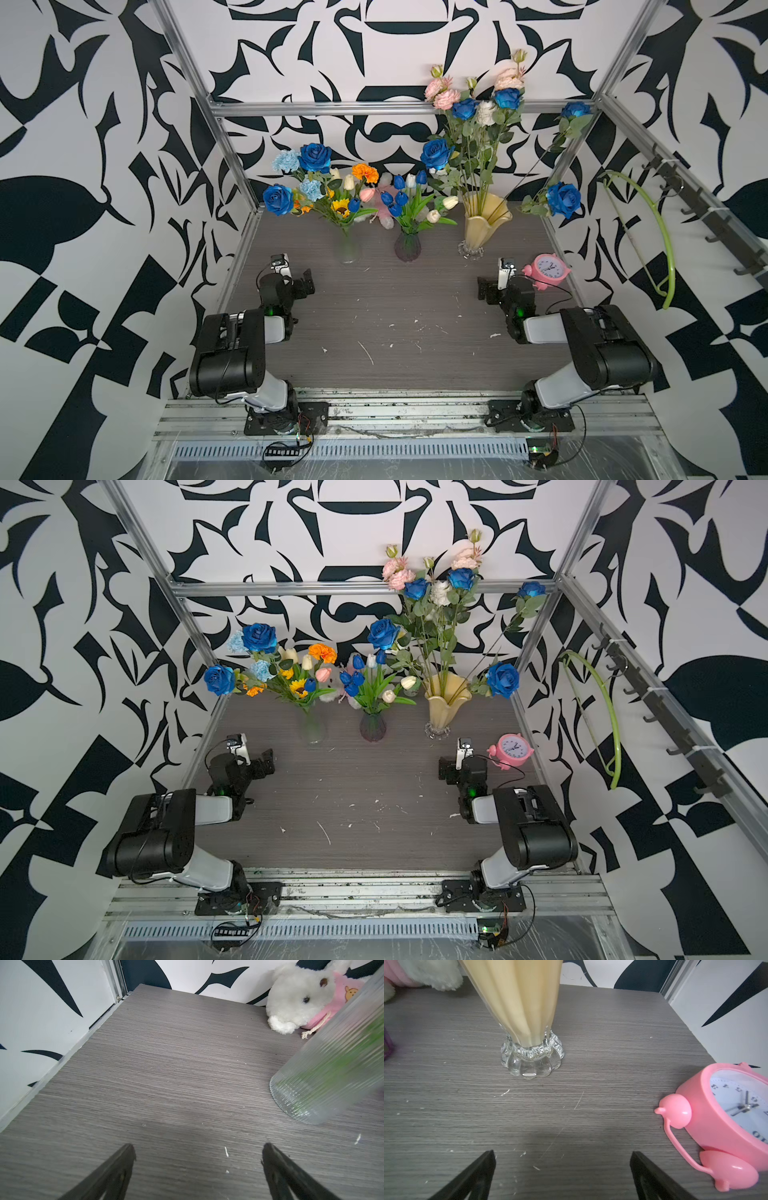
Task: Pick out blue flowers from the vase
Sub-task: Pick up the flower from the vase.
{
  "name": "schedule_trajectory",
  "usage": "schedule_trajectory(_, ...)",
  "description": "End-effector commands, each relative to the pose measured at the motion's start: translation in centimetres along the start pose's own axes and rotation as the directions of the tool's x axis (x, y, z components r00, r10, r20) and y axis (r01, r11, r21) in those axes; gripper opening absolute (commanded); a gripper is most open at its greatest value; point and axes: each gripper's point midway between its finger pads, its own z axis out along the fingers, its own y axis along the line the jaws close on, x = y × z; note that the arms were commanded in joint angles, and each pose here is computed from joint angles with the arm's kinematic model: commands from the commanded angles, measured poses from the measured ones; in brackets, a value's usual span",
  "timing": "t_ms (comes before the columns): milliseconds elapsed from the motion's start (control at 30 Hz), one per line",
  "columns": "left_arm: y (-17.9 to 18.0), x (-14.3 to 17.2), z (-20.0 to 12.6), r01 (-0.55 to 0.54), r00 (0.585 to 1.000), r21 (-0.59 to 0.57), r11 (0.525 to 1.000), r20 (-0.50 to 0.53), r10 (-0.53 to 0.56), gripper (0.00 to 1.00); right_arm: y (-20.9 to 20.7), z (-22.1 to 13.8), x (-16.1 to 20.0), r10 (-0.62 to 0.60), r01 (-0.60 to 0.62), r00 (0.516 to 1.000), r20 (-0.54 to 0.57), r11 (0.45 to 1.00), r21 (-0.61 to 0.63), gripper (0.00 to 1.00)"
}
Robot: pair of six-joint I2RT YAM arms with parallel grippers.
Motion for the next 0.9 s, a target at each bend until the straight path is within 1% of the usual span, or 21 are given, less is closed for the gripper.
schedule_trajectory(0, -0.1, -1.1, 0.4, 0.006, 1.0, 0.012, 1.0, 0.027, -0.006, 0.99, 0.3, 0.2, -2.3, -0.003, 0.004, 0.998, 0.069, 1.0, -0.009, 1.0)
schedule_trajectory(633, -0.1, -1.0, 0.4, 0.005, 1.0, 0.013, 1.0, 0.024, -0.005, 0.99, 0.3, 0.2, -2.3, -0.003, 0.003, 0.998, 0.067, 1.0, -0.01, 1.0)
schedule_trajectory(700, 0.0, -1.2, 0.3, 0.005, 0.999, 0.008, 1.0, 0.034, -0.005, 0.99, -0.5, 0.2, -2.5, 0.011, -0.013, 0.997, 0.071, 0.999, 0.035, 1.0)
schedule_trajectory(767, 0.1, -2.1, 0.1, 0.018, 0.999, -0.004, 1.0, 0.047, -0.018, 0.99, -1.4, -0.1, -3.0, 0.033, -0.04, 0.996, 0.081, 0.996, 0.081, 1.0)
schedule_trajectory(800, 0.2, -2.4, 0.0, 0.016, 0.999, -0.011, 1.0, 0.037, -0.015, 0.99, -1.4, -0.2, -3.5, 0.033, -0.039, 0.997, 0.069, 0.996, 0.082, 1.0)
schedule_trajectory(867, 0.2, -3.2, -0.4, 0.021, 1.0, -0.024, 0.999, 0.014, -0.021, 0.99, -2.1, -0.7, -4.7, 0.03, -0.03, 1.0, 0.007, 0.992, 0.123, 1.0)
